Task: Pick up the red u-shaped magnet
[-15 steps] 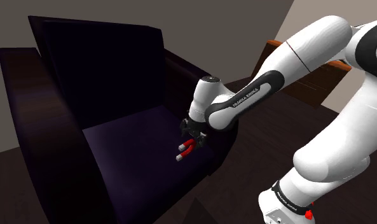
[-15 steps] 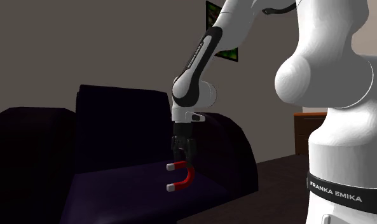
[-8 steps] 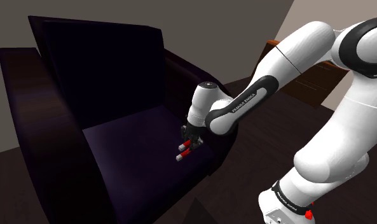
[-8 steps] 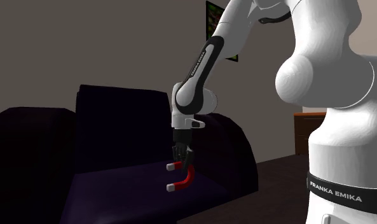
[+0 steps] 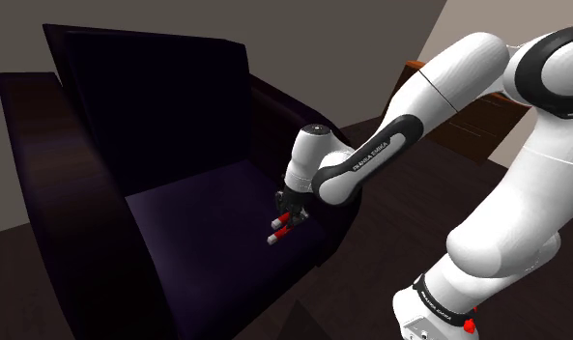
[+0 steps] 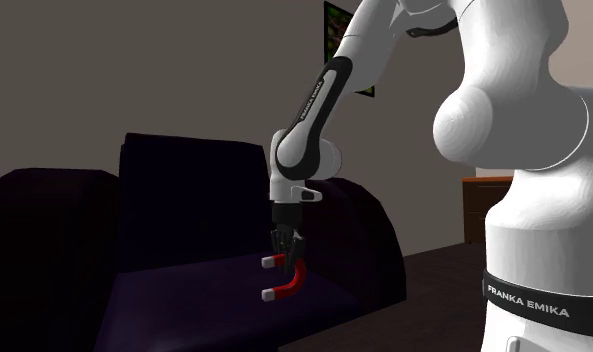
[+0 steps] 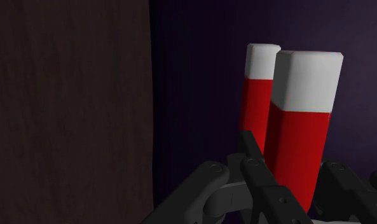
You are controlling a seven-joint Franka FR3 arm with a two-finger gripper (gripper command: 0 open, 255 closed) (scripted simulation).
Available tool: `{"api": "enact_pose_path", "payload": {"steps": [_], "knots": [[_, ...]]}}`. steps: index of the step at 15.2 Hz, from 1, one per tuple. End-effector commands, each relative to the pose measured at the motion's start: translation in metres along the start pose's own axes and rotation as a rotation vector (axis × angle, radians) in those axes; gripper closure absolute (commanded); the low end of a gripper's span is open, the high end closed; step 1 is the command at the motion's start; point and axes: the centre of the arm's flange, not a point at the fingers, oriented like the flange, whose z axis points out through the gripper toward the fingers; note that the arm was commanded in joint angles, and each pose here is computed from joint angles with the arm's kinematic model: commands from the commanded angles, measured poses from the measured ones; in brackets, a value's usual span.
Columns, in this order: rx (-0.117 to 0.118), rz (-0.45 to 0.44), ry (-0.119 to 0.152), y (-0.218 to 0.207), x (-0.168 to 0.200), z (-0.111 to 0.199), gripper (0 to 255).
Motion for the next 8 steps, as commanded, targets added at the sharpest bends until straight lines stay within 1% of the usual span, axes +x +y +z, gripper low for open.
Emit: {"api": "enact_pose_path", "payload": {"steps": [1, 8], "knots": [[-0.001, 0.000, 0.000, 0.000, 0.000, -0.005, 255], [-0.001, 0.000, 0.000, 0.000, 0.000, -0.042, 255]]}}
